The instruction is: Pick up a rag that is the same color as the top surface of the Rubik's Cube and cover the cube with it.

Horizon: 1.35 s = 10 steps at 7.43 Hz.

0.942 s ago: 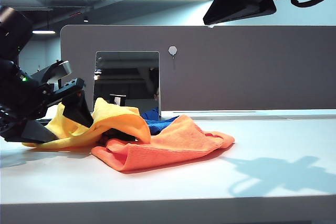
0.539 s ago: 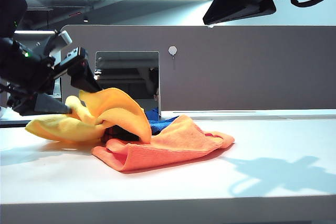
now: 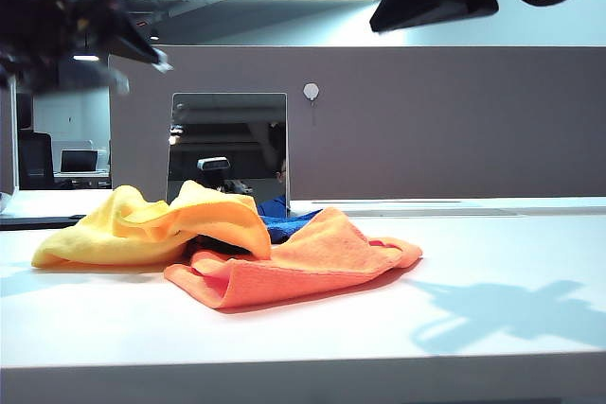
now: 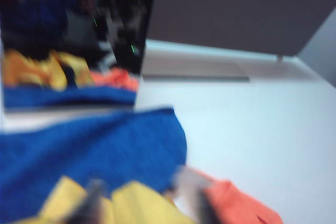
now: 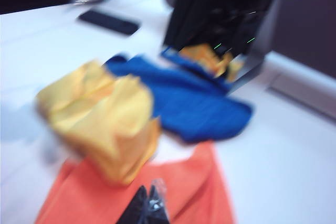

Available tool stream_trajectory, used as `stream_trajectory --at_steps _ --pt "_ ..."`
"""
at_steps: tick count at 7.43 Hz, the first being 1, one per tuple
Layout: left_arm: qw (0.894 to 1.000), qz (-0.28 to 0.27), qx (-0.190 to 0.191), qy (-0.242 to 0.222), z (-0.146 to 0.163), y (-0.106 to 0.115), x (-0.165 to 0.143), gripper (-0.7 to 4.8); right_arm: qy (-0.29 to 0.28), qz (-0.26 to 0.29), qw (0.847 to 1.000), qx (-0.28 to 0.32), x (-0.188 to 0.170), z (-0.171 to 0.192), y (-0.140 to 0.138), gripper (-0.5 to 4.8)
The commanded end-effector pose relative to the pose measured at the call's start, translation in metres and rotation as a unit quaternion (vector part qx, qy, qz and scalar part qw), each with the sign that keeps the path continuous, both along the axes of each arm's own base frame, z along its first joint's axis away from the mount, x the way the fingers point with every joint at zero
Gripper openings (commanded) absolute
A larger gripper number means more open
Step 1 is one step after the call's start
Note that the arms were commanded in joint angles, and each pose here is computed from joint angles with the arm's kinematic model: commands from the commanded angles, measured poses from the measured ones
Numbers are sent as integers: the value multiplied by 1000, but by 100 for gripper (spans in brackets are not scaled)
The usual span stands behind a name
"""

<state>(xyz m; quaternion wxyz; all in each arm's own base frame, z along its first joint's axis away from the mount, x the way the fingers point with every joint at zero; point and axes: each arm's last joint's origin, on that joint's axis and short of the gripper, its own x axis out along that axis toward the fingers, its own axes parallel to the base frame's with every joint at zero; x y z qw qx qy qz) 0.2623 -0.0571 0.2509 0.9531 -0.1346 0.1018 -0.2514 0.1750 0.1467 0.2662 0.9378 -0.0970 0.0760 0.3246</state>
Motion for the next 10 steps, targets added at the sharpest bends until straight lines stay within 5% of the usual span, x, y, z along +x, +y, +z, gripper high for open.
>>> stream_trajectory --at_steps 1,3,4,7,10 --pt "996 16 41 -78 27 12 -17 -6 -80 -64 993 59 1 23 -5 -5" --pt "990 87 72 -84 42 36 -36 -6 -123 -135 979 85 3 41 -36 -5" --pt "983 143 76 -87 60 64 -77 -6 -123 -132 981 76 -23 56 -76 -5" --pt "981 154 89 -75 37 60 -134 -6 -126 -139 979 79 -60 49 -94 -5" --pt "980 157 87 -89 4 55 -194 -6 -144 -138 974 105 -91 -10 -108 -5"
